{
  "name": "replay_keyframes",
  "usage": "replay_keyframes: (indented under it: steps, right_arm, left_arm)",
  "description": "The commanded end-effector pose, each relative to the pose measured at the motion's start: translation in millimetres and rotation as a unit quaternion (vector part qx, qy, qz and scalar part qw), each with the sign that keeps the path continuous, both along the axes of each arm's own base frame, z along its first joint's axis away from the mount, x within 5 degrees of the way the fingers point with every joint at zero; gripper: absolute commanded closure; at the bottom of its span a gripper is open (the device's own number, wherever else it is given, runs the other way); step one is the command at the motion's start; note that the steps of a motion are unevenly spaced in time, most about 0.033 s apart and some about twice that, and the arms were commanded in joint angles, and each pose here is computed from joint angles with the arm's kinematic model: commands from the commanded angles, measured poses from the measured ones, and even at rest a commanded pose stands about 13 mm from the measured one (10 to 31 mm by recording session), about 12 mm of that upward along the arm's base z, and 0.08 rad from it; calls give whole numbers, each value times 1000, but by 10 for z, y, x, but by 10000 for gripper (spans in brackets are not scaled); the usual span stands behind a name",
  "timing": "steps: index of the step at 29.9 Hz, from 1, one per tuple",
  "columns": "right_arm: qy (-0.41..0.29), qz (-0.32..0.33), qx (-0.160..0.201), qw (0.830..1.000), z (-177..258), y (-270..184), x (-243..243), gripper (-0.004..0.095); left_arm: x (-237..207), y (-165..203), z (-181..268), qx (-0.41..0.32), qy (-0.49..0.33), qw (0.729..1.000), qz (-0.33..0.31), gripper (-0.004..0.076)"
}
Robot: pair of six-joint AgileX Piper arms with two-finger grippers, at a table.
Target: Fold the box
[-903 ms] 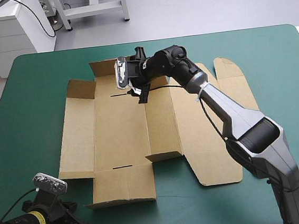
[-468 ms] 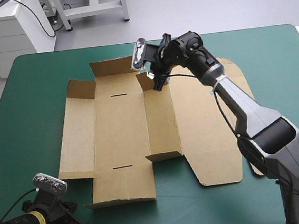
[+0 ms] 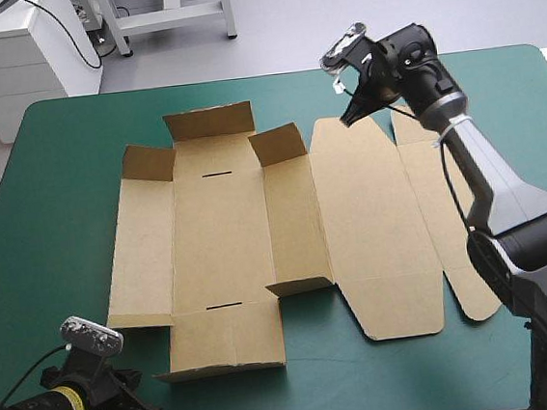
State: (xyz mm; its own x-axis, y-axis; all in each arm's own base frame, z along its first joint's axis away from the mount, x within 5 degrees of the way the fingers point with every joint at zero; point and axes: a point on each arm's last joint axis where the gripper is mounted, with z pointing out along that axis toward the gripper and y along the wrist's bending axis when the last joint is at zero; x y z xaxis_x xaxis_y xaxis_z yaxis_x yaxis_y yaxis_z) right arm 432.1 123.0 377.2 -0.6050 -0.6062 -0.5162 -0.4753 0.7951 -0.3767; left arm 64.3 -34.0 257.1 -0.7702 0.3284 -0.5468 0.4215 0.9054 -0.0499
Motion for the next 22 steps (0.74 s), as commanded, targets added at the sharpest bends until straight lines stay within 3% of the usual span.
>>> replay_keyframes:
  steps: [1,8,15,22]
  right_arm:
    - [-73,-59,31,995,570,-390,-233,908]
    - [-63,-131,68,987,775,-921,-415,908]
    - [-82,-145,130,977,1035,-1259,-661,908]
    - [-93,-143,129,977,1201,-1323,-1094,908]
  left_arm:
    - [34,-26,88,-17,-25,1000,-1,731]
    - [34,-26,88,-17,-25,1000,-1,731]
    - [35,-25,88,-16,-25,1000,-1,731]
    - [36,-24,88,-15,-26,1000,-1,731]
